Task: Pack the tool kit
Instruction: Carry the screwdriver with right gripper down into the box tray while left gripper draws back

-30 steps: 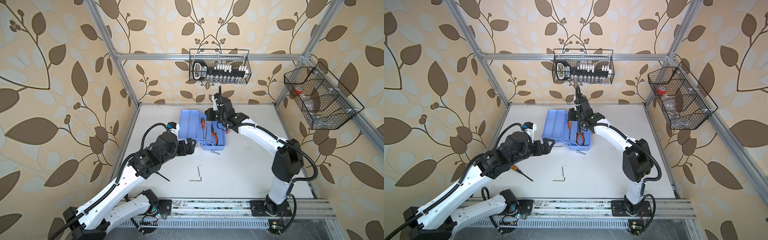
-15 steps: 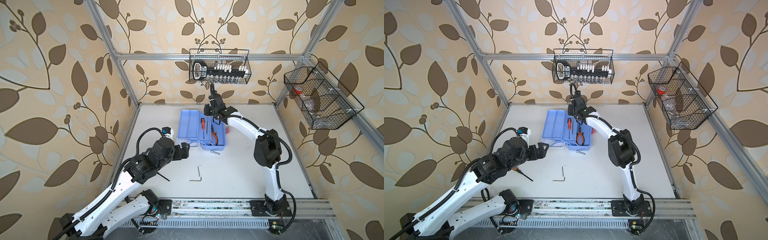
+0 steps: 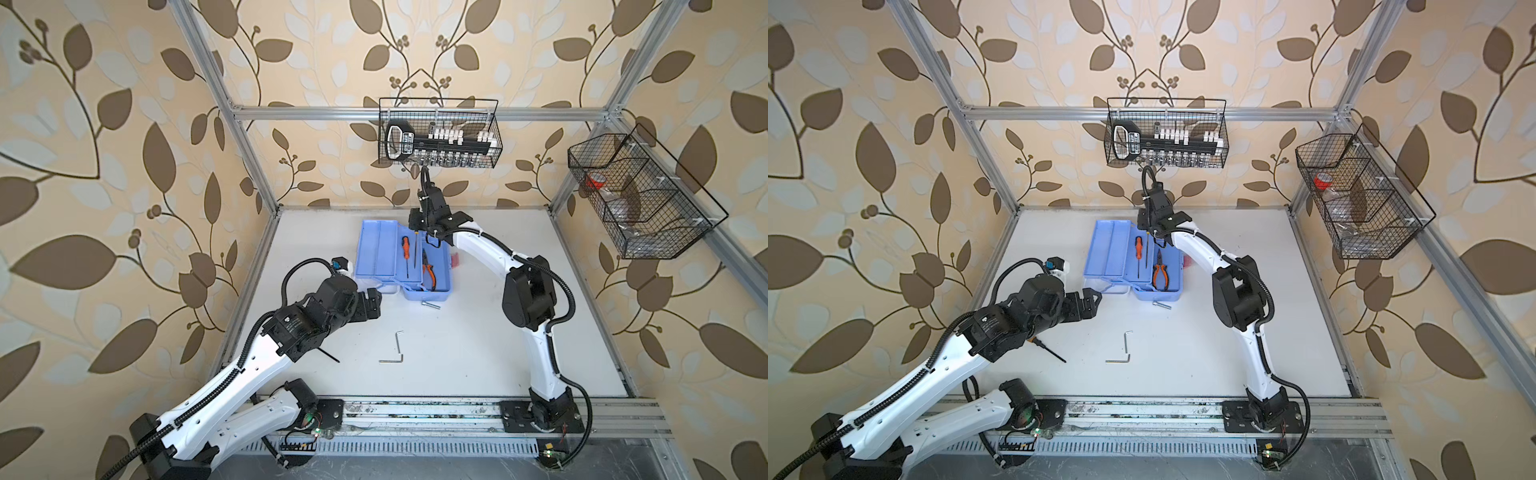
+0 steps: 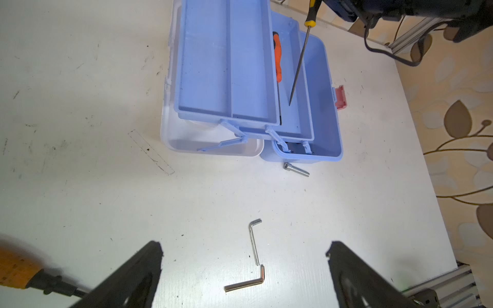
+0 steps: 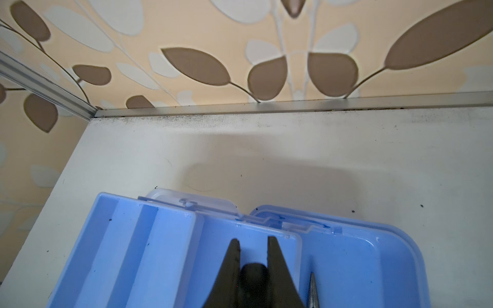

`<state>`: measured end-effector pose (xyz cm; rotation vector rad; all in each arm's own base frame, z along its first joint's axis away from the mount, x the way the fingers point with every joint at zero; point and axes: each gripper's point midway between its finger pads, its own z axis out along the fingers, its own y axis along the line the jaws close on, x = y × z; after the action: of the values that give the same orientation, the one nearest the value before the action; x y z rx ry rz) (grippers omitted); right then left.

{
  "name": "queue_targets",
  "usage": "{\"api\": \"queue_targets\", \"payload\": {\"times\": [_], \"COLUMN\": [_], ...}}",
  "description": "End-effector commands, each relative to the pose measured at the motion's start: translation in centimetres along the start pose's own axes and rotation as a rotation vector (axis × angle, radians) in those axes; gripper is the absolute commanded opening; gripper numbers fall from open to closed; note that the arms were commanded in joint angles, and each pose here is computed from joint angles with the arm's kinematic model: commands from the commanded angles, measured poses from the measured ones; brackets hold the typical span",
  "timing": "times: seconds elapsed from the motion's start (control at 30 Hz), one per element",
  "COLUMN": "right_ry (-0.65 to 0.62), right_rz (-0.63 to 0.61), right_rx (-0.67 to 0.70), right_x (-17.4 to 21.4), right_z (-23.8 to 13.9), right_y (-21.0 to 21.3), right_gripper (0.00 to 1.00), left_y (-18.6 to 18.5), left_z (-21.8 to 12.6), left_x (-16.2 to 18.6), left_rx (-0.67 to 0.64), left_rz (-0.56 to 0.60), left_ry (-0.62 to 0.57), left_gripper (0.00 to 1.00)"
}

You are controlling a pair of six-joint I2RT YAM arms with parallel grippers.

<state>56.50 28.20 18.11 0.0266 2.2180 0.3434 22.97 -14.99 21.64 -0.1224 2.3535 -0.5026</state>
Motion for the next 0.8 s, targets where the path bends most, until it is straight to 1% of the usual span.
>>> {"api": "queue_targets", "payload": {"times": [0.0, 0.13, 0.23, 0.43, 0.6, 0.77], "right_ry": [0.125, 0.14, 0.126, 0.074, 0.039, 0.042], "right_rz": [-0.017, -0.015, -0.015, -0.004, -0.002, 0.023], "right_rx": [0.015, 0.009, 0.004, -0.008, -0.024, -0.064], "right_x": [4.5, 4.9, 4.3, 1.2, -1.5, -2.7], "right_z": [2.0, 2.0, 1.3, -0.6, -2.6, -4.1], "right_y": [-0.9, -0.9, -0.8, -0.6, -0.2, -0.2], "right_gripper": [0.06, 0.05, 0.04, 0.04, 0.01, 0.0], "left_y": [0.0, -0.1, -0.2, -0.3, -0.1, -0.2], "left_z": [0.3, 0.5, 0.5, 0.4, 0.3, 0.4], "left_x": [-0.2, -0.1, -0.2, -0.1, 0.0, 0.2], "left_rx": [0.01, 0.011, 0.018, 0.025, 0.026, 0.03], "left_rz": [-0.03, -0.032, -0.031, -0.034, -0.04, -0.039], "left_ry": [-0.006, 0.005, 0.006, 0.012, 0.013, 0.023], "left_gripper": [0.99, 0.99, 0.99, 0.99, 0.99, 0.99]}}
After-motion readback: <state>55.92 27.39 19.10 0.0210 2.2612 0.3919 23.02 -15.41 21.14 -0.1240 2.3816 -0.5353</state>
